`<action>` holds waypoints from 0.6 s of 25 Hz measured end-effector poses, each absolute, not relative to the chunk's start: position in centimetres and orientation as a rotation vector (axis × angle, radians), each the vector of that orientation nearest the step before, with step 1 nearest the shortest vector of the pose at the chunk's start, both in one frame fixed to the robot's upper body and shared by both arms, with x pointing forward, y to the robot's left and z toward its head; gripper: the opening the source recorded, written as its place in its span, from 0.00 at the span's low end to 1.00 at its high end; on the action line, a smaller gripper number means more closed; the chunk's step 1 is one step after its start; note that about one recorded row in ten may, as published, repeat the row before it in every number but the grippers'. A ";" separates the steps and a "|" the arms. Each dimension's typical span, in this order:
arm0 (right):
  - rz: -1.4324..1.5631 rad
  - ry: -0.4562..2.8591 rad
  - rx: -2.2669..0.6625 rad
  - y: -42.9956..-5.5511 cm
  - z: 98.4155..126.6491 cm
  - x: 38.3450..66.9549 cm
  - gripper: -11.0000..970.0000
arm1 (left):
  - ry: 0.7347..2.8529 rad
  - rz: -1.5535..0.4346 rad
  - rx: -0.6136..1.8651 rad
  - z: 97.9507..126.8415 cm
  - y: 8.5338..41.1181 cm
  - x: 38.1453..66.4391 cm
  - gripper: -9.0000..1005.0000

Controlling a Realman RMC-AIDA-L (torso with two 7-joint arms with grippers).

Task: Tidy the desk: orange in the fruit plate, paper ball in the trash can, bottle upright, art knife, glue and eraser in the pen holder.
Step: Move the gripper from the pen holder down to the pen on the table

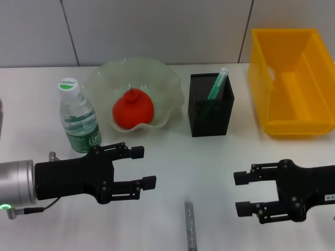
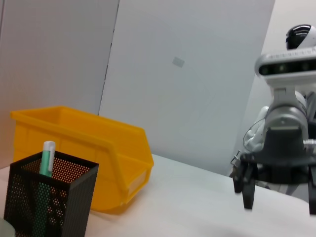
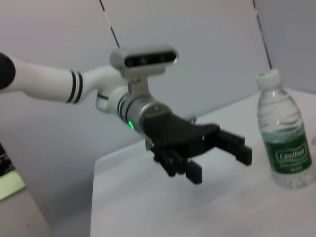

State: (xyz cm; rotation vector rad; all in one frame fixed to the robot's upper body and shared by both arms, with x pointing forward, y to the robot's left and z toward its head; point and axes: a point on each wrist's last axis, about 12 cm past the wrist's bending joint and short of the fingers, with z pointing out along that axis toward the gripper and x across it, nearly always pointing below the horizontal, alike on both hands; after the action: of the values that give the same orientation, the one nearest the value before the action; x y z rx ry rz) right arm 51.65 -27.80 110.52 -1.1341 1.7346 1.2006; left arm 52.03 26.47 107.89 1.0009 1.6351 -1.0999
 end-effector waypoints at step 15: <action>1.244 2.463 -0.942 -24.5 115.8 57.5 0.72 | 1.622 -1.041 0.997 107.4 27.5 51.4 0.71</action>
State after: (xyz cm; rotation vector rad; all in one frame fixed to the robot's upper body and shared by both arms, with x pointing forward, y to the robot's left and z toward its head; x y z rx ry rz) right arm 57.50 -24.51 115.78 -0.9420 2.4627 1.2436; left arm 51.36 27.49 107.41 0.9972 1.6219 -1.0415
